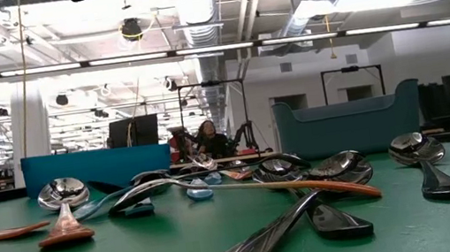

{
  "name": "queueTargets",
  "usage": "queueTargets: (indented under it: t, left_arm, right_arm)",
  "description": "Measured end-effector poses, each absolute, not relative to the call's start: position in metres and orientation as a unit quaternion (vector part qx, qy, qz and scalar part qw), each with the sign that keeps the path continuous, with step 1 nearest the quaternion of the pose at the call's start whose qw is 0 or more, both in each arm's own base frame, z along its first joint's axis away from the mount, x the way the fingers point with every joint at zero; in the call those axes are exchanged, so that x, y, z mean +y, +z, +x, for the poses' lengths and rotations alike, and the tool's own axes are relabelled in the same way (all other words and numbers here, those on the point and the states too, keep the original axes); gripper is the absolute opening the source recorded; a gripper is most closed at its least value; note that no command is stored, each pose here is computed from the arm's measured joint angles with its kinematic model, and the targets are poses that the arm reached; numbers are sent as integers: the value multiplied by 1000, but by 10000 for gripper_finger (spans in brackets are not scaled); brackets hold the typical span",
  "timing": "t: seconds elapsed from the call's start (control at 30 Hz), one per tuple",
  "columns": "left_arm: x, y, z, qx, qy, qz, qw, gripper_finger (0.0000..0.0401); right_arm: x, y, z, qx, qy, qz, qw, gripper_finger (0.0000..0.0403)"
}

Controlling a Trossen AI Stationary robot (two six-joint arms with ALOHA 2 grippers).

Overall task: Sort silverware by color (type)
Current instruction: Put the orange spoon into the dark blue bin

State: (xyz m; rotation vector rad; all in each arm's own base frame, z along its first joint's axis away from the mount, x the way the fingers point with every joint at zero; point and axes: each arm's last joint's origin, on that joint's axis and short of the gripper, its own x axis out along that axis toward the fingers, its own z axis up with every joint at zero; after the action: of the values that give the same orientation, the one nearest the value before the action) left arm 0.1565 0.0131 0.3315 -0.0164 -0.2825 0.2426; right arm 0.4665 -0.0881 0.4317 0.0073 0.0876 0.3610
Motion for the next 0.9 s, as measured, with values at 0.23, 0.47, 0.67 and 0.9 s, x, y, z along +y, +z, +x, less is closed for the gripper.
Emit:
queueTargets:
  t: [0.23,0.47,0.67,0.9]
  left_arm:
    - [14,330,157,-133,132,-15,982,0]
    - [17,326,155,-111,182,-21,977,32]
    - [21,317,148,-59,262,-35,963,83]
    - [22,308,133,-23,313,-79,946,99]
  right_arm:
    - [-88,431,467,48,174,5,984,11]
    - [-100,429,466,52,138,8,989,11]
    - [-122,430,461,44,103,18,994,10]
    - [-154,418,466,48,-14,17,999,10]
